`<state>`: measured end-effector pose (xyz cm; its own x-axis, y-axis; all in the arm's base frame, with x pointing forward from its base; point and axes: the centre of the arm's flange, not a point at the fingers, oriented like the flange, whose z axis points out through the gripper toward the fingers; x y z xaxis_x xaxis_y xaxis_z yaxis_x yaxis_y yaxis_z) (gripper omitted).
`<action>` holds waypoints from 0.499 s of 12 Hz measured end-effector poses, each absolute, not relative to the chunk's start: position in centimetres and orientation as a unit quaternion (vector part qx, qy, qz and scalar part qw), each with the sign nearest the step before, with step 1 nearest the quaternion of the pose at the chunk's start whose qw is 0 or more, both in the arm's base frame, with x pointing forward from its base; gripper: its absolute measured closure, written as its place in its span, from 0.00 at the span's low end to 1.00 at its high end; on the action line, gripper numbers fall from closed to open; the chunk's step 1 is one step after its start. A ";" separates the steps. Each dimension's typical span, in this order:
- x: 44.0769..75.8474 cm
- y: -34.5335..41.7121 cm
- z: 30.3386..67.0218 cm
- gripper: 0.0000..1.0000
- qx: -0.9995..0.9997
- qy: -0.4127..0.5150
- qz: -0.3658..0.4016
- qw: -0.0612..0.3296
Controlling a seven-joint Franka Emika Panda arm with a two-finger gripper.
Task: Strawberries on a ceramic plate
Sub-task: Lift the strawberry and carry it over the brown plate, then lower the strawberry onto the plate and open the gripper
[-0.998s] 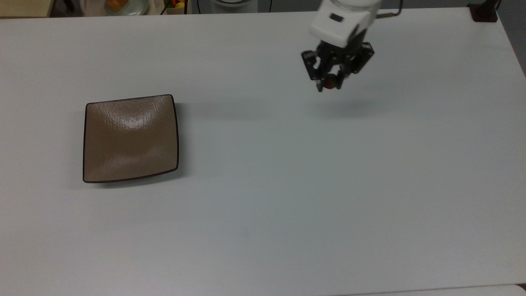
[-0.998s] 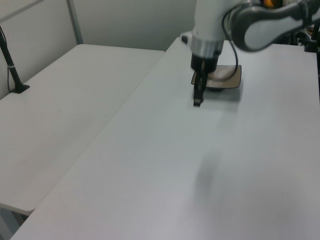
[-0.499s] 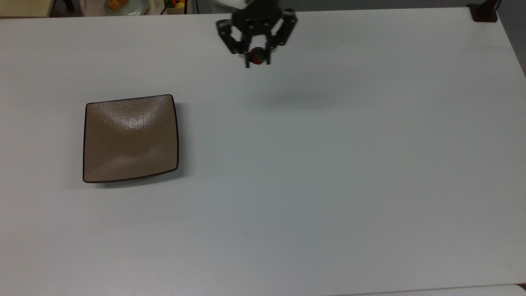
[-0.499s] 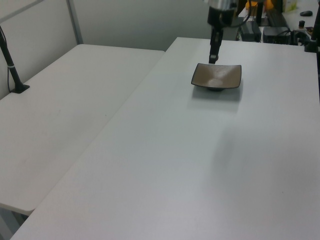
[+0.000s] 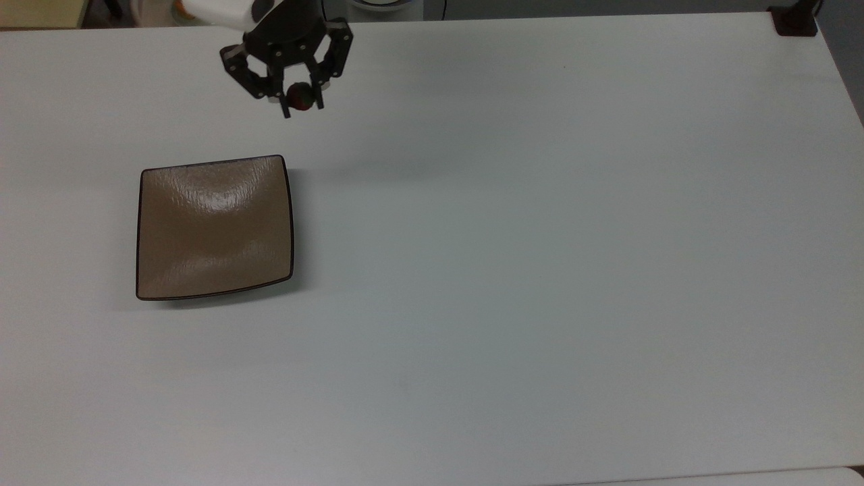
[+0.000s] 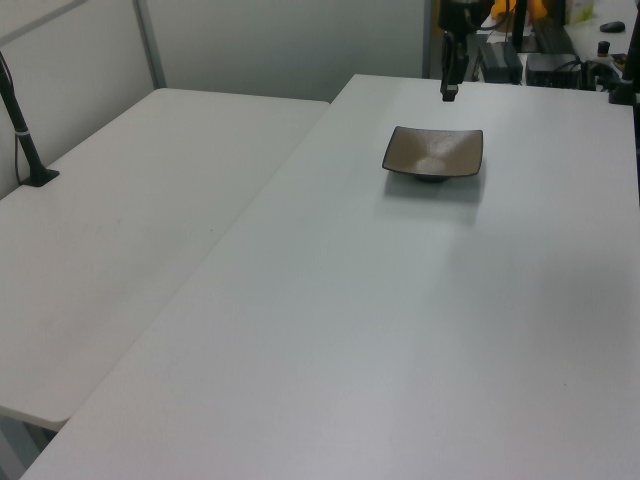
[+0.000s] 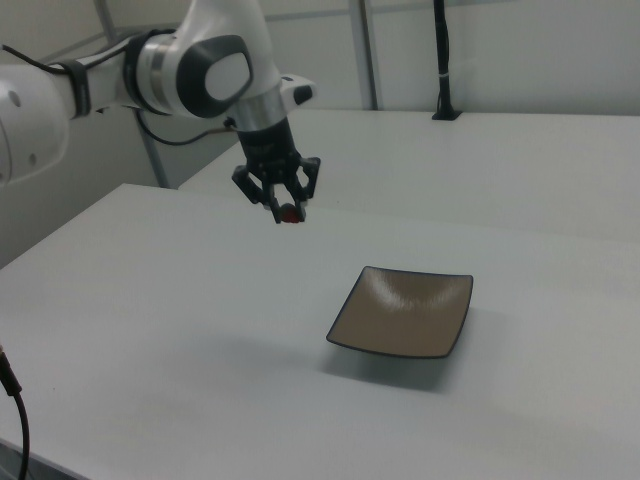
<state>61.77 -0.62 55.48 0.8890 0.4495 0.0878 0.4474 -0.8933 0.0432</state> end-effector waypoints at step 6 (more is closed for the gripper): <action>65.4 -8.4 49.2 0.63 0.975 0.207 0.076 0.032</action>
